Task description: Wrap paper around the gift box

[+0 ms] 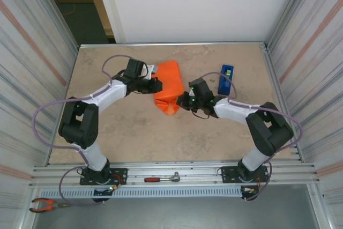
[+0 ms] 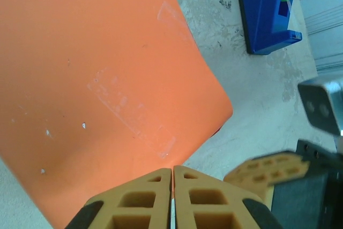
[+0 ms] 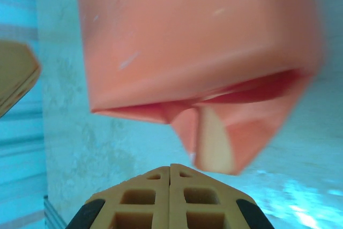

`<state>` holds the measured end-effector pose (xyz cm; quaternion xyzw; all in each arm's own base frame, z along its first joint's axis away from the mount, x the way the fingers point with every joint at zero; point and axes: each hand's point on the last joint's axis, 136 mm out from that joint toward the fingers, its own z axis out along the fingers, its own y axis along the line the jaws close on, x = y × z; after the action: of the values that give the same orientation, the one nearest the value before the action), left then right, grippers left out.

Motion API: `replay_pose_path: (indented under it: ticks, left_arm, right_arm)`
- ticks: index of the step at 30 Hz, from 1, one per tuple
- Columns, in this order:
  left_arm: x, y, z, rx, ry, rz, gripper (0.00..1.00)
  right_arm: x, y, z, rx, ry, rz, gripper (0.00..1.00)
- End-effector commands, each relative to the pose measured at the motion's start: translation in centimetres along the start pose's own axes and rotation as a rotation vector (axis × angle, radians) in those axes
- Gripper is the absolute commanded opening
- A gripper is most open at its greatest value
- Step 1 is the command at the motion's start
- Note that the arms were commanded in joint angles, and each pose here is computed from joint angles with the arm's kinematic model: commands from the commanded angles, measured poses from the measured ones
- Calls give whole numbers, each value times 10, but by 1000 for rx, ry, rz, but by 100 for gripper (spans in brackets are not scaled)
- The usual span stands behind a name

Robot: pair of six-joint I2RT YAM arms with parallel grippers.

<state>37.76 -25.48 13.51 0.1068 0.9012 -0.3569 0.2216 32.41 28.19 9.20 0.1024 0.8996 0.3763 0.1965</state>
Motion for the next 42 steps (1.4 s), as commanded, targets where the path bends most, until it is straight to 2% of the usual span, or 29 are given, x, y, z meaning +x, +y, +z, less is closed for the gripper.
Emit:
replay_pose_path:
  ticks: [1, 8, 16, 25, 42]
  left_arm:
    - [17, -8, -4, 26, 34, 29, 10]
    - [31, -3, 9, 18, 55, 35, 10]
    - [50, 20, 25, -32, 98, 8, 9]
    - [55, 25, 29, -42, 111, 3, 9]
    - [56, 24, 29, -34, 116, 5, 9]
  right_arm:
    - [-9, -27, -12, 58, -38, 54, 0]
    - [-25, -39, -21, 82, -75, 93, 0]
    - [-24, -41, -10, 82, -48, 101, 0]
    - [-30, -50, -3, 138, -40, 86, 0]
    - [-25, -29, 40, 103, 30, 55, 0]
